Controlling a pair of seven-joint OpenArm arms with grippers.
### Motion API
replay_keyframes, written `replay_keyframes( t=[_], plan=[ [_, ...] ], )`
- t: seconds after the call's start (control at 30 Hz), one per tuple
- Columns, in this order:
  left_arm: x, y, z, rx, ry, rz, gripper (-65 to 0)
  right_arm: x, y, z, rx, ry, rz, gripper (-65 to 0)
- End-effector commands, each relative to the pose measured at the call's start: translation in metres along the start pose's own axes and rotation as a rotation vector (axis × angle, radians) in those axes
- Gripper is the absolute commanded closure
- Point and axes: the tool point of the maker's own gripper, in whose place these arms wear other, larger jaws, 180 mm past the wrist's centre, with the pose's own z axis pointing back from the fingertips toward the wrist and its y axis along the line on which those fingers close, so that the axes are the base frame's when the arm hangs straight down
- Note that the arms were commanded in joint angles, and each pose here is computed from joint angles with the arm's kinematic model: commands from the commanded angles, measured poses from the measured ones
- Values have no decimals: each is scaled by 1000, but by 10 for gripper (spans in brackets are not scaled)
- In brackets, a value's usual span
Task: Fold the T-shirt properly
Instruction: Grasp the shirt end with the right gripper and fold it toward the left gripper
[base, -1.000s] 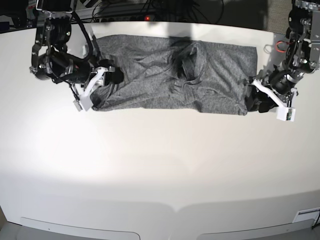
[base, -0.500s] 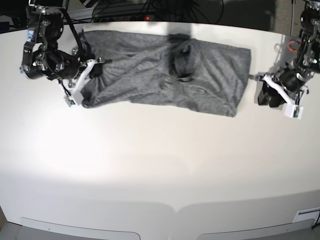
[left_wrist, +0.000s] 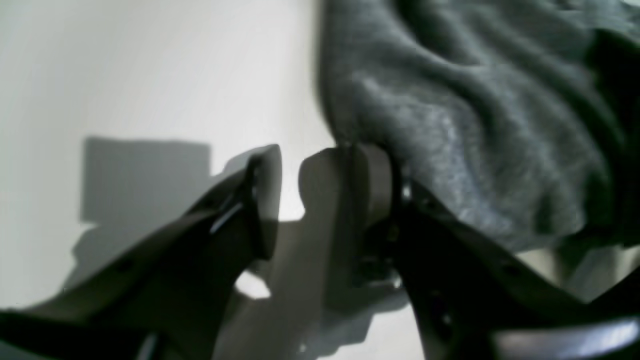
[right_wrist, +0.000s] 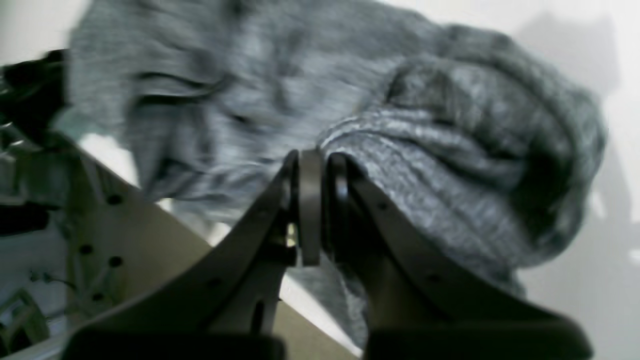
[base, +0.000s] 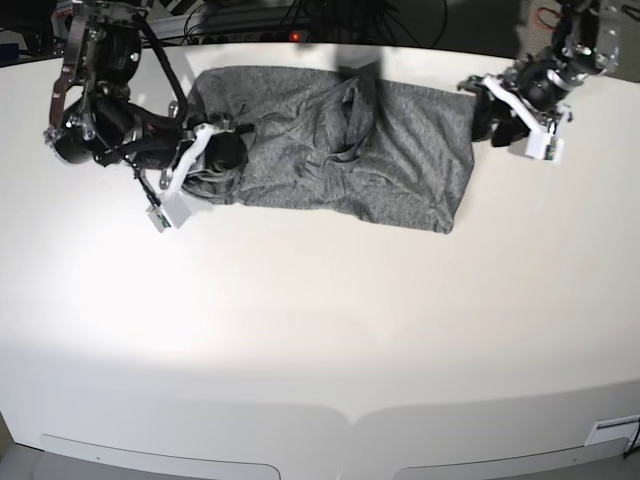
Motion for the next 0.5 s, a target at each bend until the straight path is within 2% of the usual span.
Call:
replay_keyframes(
  t=[0.0, 0.13, 0.33, 0.47],
  plan=[
    [9, -3, 0, -3, -34, -14, -228, 18, 10, 5, 14, -58, 24, 0],
    [1, -15, -8, 6, -25, -27, -228, 34, 42, 0, 61, -105, 90, 0],
    [0, -20, -10, 2, -31, -14, -228, 50, 103, -25, 183, -147, 141, 0],
    [0, -20, -10, 2, -31, -13, -228, 68, 137, -41, 200, -174, 186, 0]
  ],
)
